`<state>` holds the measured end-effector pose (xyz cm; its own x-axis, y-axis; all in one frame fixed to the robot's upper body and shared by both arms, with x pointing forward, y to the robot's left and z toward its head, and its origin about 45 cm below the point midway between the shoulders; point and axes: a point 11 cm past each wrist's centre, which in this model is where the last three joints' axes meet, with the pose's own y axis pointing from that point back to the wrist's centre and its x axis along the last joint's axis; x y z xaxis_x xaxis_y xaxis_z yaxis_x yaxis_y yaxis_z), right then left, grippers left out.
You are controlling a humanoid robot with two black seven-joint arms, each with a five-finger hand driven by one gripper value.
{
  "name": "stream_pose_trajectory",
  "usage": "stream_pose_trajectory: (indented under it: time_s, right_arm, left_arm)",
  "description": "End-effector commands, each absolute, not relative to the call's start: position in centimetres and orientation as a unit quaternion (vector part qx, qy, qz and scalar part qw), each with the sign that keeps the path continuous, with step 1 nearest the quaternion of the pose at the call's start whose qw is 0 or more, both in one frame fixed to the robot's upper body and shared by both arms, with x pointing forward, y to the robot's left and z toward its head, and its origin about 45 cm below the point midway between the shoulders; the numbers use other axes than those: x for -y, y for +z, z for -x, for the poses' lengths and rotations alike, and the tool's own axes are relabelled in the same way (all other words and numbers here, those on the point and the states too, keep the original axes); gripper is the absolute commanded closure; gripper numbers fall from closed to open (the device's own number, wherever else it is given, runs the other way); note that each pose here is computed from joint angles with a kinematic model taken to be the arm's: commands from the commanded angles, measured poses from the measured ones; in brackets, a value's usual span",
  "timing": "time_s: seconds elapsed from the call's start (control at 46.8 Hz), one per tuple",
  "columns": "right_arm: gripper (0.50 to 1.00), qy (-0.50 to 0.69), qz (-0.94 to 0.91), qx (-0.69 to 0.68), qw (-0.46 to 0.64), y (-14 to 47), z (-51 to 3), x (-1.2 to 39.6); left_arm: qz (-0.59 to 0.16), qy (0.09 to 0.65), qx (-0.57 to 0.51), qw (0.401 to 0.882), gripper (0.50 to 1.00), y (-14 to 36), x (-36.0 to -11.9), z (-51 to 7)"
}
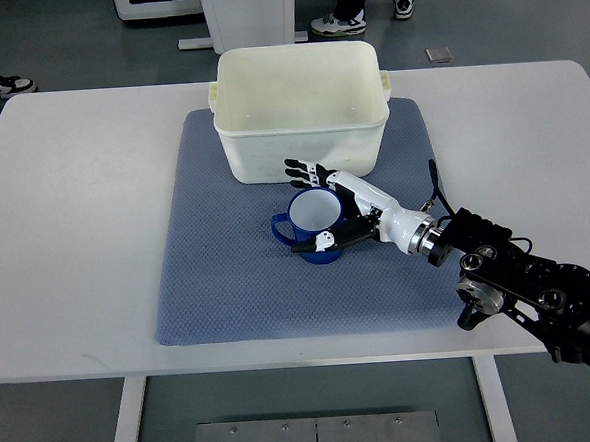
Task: Place cup in box with right hand
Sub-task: 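Close the right hand's fingers around the blue mug's body, then lift the blue mug with the right hand above the cream tub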
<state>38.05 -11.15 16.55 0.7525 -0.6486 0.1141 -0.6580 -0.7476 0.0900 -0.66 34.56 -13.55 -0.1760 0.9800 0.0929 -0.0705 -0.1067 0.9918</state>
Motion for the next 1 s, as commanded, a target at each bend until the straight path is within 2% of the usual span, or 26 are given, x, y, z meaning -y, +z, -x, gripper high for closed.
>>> stream_pose_trajectory:
  time_s: [0.0,0.449,0.535,0.577,0.663,0.684,0.727,0.748,0.984]
  right_arm:
    - [0.5,0.037,-0.934,0.35,0.062,16.4,-38.0,11.1]
    - [0.5,0.034,-0.931,0.357,0.067,15.3,-38.0,11.6]
    - [0.517,0.033,-0.931,0.358,0.067,15.2,-38.0,11.5]
    - [0.555,0.032,-0.931,0.358,0.066,15.2,-38.0,11.4]
    - [0.703,0.032,-0.931,0.357,0.065,15.1,-37.9,11.4]
    - [0.77,0.033,-0.932,0.356,0.064,15.1,-37.9,11.4]
    - [0.96,0.034,-0.932,0.354,0.065,15.0,-37.8,11.3]
    - [1.0,0.034,-0.933,0.352,0.069,14.8,-37.7,11.3]
    - [1.0,0.035,-0.931,0.357,0.068,14.3,-37.6,10.9]
  left_arm:
    - [-0.459,0.585,-0.496,0.448,0.5,-13.5,-34.6,0.7]
    - [-0.459,0.585,-0.496,0.448,0.5,-13.5,-34.6,0.7]
    - [-0.459,0.585,-0.495,0.449,0.5,-13.5,-34.6,0.7]
    - [-0.459,0.585,-0.496,0.448,0.5,-13.5,-34.6,0.7]
    - [-0.459,0.585,-0.496,0.448,0.5,-13.5,-34.6,0.7]
    - [-0.459,0.585,-0.496,0.448,0.5,-13.5,-34.6,0.7]
    - [-0.459,0.585,-0.495,0.449,0.5,-13.5,-34.6,0.7]
    - [-0.459,0.585,-0.495,0.449,0.5,-13.5,-34.6,0.7]
    - [-0.459,0.585,-0.496,0.448,0.5,-13.5,-34.6,0.7]
